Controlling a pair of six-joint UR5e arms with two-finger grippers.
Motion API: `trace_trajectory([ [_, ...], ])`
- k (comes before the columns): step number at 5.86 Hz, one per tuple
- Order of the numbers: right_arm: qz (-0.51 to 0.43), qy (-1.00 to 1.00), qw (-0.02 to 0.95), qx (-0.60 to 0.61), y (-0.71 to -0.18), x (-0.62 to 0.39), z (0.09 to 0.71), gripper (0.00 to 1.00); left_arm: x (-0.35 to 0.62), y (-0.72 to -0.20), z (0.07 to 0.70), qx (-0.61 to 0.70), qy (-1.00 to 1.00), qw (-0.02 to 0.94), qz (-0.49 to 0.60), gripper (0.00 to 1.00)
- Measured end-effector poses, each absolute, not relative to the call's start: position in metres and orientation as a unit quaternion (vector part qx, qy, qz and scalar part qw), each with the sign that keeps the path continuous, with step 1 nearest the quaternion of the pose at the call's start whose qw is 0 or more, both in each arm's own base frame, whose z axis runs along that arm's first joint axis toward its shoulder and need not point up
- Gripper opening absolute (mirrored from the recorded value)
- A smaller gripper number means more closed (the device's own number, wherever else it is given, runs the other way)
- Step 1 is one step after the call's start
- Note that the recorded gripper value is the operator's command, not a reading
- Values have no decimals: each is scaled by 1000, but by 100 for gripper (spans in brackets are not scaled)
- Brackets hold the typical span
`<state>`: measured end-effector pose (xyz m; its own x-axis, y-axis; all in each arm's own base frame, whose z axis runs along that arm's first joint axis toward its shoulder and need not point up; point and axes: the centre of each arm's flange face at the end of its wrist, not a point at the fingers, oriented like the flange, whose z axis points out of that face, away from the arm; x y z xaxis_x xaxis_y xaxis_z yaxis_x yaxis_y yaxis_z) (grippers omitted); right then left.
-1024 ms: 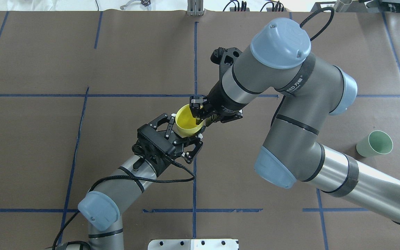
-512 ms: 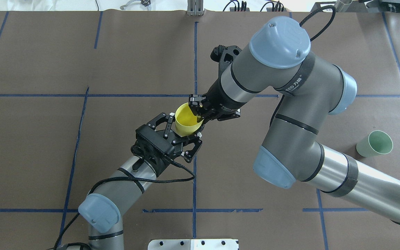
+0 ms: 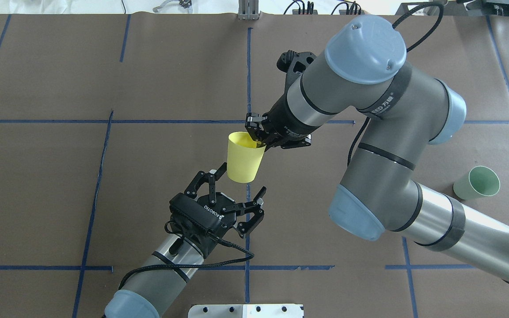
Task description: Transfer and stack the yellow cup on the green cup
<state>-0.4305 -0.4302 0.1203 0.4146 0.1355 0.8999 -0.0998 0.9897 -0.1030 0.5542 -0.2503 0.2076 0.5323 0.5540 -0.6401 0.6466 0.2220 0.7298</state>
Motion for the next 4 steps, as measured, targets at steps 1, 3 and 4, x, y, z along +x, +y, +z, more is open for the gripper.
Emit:
trace_trajectory([
  [1, 80, -532, 843, -15, -431, -414, 122, 0, 554, -252, 208, 624, 481, 615, -37, 100],
  [3, 111, -524, 845, -5, -439, -366, 143, 0, 547, -263, 207, 628, 476, 613, -44, 100],
  [4, 134, -516, 846, 1, -449, -340, 161, 0, 539, -275, 206, 634, 471, 612, -52, 100],
])
